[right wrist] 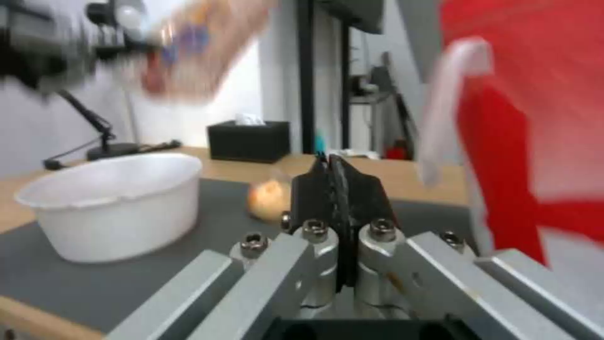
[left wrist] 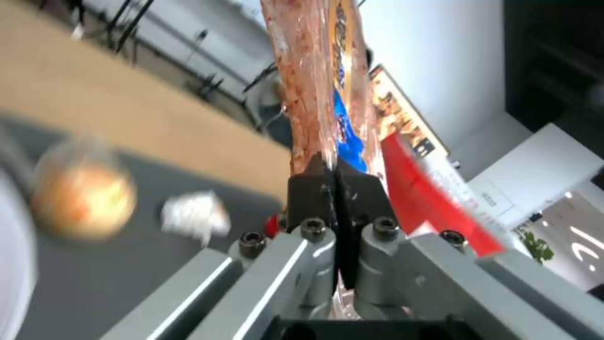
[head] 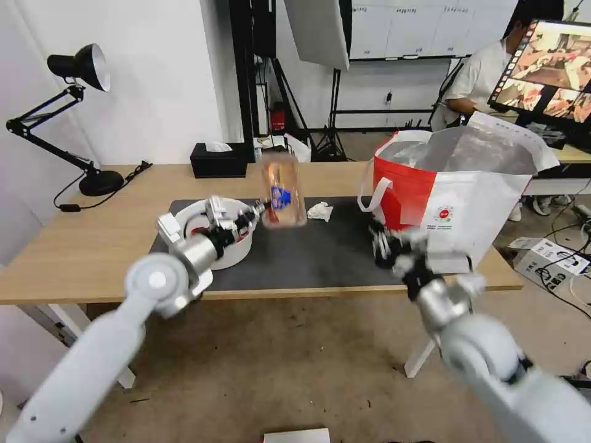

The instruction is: Pick up the trash from the table and place it into the takeout bag.

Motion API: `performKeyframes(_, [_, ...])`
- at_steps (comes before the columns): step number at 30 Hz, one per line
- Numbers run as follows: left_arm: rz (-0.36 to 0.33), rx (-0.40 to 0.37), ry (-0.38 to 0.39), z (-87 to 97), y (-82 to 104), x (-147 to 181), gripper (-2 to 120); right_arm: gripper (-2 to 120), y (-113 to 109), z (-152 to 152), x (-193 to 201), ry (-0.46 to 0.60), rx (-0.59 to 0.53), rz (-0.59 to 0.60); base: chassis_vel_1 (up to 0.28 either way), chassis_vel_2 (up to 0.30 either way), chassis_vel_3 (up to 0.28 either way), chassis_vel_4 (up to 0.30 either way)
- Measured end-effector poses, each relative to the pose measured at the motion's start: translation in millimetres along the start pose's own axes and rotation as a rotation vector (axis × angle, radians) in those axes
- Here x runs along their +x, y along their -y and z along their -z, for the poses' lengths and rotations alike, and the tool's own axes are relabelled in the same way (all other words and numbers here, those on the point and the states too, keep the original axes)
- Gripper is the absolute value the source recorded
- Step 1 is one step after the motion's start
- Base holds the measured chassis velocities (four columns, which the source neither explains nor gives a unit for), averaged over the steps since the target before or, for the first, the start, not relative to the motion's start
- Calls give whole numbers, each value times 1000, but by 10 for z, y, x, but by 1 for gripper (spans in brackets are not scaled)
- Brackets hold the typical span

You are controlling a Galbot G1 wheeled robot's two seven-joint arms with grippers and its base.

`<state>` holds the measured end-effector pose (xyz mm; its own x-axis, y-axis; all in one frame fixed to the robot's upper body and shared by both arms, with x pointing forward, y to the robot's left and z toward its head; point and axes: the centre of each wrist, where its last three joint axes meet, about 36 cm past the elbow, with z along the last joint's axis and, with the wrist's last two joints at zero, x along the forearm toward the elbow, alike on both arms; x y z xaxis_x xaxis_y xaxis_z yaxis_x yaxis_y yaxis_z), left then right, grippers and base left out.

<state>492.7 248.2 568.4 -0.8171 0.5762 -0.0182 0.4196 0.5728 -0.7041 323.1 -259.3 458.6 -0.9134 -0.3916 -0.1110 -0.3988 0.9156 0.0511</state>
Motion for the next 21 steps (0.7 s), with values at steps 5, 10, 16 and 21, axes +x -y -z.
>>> performKeyframes(5, [-51, -43, 18, 169, 160, -200, 0, 0, -129, -258, 363, -25, 7, -55, 0, 0, 0, 0])
performKeyframes(10, [-124, -63, 17, 233, 412, -591, 0, 15, -199, -344, 703, -60, 39, -105, 0, 0, 0, 0])
performKeyframes(16, [-177, -86, 7, 162, 663, -1035, 0, 34, -180, -411, 856, -89, 66, -118, 0, 0, 0, 0])
performKeyframes(21, [-196, -103, 2, 31, 867, -1520, 0, 52, -186, -549, 911, -119, 77, -130, 0, 0, 0, 0])
